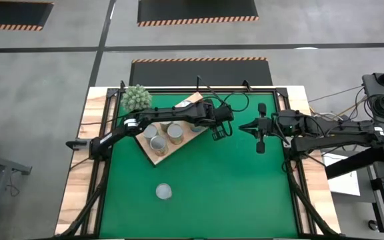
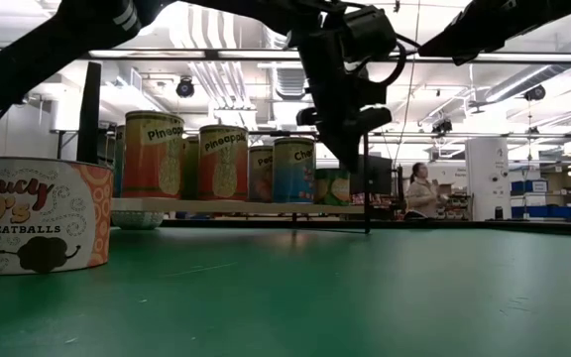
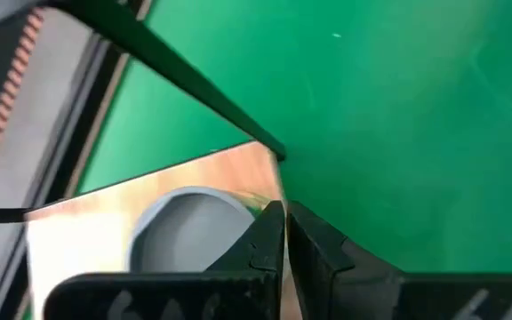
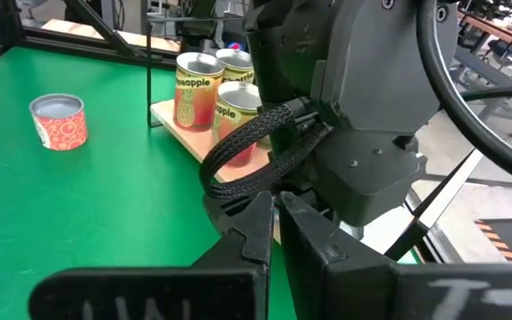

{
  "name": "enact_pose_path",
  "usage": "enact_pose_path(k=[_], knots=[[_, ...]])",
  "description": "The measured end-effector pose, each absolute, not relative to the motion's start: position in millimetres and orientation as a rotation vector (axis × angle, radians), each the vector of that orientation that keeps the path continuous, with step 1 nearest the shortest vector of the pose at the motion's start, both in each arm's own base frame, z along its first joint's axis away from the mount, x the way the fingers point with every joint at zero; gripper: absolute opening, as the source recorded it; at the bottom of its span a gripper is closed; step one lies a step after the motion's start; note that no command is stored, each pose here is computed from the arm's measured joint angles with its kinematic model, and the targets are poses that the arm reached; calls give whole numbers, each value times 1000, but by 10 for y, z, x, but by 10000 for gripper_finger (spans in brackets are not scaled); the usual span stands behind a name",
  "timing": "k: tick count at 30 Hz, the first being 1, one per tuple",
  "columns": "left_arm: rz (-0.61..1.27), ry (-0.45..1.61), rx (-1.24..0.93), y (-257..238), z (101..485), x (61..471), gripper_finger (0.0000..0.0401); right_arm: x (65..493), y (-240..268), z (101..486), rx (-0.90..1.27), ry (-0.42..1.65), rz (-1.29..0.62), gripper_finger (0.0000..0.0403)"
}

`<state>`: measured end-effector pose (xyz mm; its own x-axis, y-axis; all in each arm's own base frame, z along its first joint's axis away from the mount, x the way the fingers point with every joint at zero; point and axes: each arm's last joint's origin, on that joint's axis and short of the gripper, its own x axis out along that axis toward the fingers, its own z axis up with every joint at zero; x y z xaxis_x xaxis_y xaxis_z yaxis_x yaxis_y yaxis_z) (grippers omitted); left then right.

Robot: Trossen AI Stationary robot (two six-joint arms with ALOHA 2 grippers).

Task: Pick and place cans onto a shelf
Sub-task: Put the canned sliced peaches on the shelf

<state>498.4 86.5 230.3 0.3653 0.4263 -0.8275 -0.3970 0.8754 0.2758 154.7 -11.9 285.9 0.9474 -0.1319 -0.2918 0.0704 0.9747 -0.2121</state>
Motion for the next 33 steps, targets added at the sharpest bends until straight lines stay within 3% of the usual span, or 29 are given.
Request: enact_pose_path(k=[14,24,33], knots=[[596,1055,50,899,2318,4981,0,1547,-119,2857,-201,310,-104,12],[443,1109,64,840,2356,4960,0,1543,-118,2845,-205,323,-101,12],[581,1114,144,918,2333,4938,0,1543,-118,2840,-209,328,-100,12]])
